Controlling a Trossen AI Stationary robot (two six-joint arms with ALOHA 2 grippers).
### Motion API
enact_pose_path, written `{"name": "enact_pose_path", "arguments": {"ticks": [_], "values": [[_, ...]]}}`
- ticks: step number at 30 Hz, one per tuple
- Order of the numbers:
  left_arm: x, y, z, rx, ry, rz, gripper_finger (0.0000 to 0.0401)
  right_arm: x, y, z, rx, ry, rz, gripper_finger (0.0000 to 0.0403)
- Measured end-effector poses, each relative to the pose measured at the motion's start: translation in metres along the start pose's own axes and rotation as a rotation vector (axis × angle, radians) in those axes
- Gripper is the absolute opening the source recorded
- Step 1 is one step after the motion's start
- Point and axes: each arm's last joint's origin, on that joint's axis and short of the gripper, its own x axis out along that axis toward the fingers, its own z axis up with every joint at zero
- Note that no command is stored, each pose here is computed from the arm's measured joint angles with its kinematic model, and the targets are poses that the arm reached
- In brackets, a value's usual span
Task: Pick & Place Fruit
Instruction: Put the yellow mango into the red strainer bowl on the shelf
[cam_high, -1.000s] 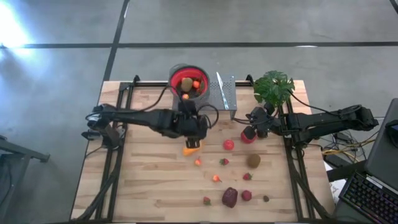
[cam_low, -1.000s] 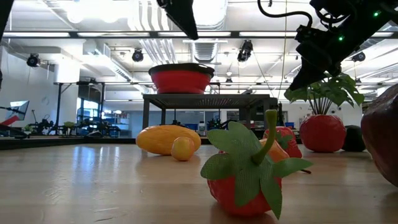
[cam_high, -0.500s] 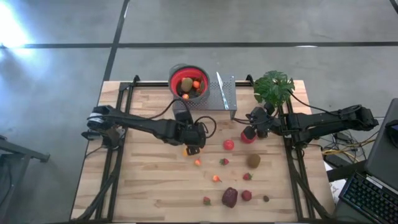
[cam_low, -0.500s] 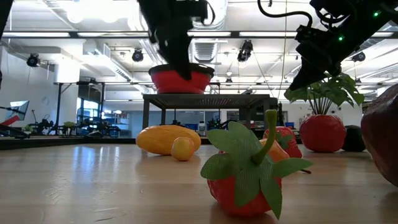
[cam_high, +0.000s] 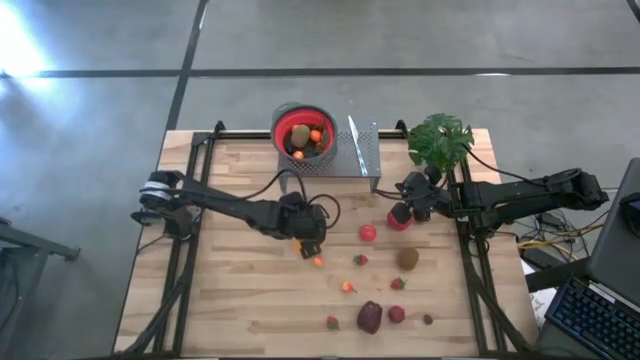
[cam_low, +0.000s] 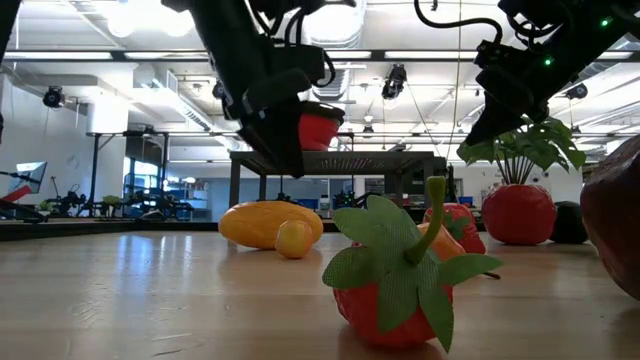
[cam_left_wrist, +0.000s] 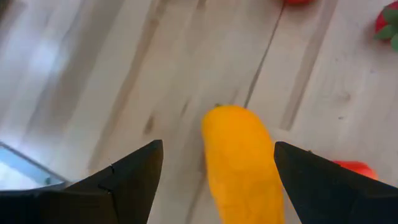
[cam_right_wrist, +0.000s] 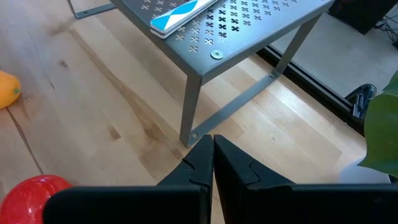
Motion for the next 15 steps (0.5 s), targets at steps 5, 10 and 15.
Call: {"name": "enact_pose_path", "arguments": {"ticks": [5,10,15], "values": [[0.008,-0.002,-0.007,-0.015,-0.012,-0.028,0.0312,0.0,0.0,0.0,0.0,0.0,0.0,0.0008],[0.012,-0.002,-0.011,-0.032,-0.003,-0.044,0.0312,0.0,0.0,0.0,0.0,0.0,0.0,0.0008],[0.016,-0.002,-0.016,-0.042,-0.008,-0.049,0.0312,0.0,0.0,0.0,0.0,0.0,0.0,0.0008]]}}
